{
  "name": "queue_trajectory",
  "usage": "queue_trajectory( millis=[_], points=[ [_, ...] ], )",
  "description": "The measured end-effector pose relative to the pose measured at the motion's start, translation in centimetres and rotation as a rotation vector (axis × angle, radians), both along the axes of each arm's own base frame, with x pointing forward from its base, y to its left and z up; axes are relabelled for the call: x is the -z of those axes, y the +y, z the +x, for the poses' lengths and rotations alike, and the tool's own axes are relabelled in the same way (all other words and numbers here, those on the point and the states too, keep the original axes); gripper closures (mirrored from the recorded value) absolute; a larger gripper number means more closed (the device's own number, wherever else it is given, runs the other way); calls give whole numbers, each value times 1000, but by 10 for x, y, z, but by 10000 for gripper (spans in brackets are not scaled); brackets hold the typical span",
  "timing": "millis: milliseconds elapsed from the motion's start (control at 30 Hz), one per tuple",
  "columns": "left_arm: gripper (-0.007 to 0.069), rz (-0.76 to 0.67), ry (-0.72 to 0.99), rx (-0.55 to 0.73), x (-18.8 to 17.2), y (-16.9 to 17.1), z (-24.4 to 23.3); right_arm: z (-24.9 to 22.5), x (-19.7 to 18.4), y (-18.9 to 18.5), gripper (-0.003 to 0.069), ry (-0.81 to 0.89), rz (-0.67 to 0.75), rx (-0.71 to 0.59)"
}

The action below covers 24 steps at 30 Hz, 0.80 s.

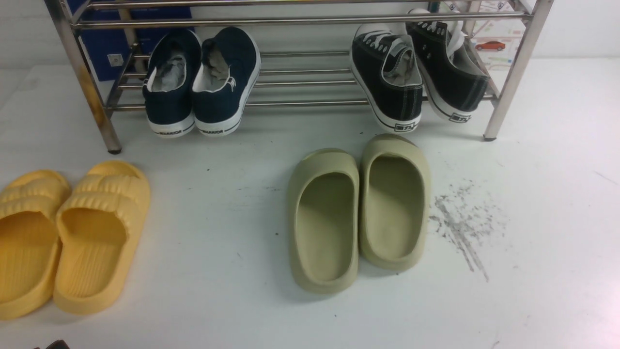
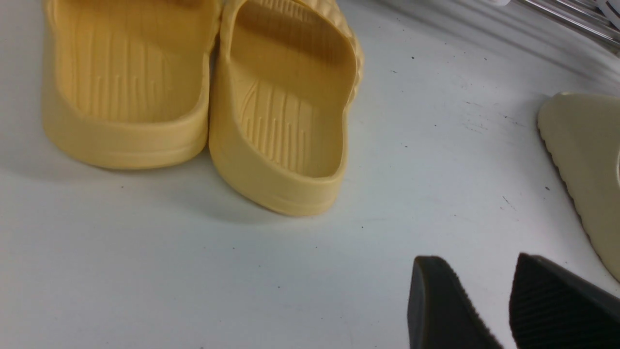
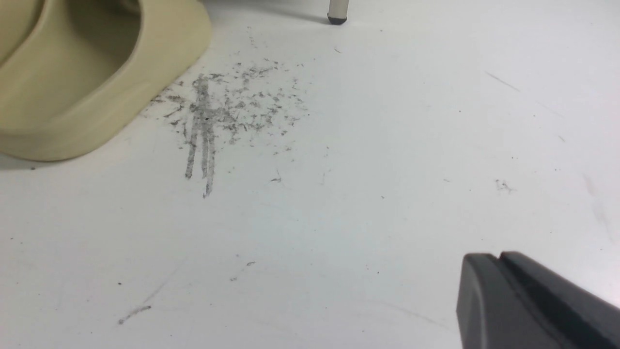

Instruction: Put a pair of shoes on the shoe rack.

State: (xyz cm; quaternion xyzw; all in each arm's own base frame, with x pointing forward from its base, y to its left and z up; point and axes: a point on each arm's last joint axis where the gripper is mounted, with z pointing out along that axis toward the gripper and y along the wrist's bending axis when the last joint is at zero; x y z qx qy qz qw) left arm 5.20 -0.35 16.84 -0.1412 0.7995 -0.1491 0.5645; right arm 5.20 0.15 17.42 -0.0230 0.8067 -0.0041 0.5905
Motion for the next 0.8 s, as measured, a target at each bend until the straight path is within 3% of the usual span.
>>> queue_trajectory(
  millis=[800],
  points=[
    [386,0,0,0,0,0,0,0,0,0,566,1,0,0]
  ],
)
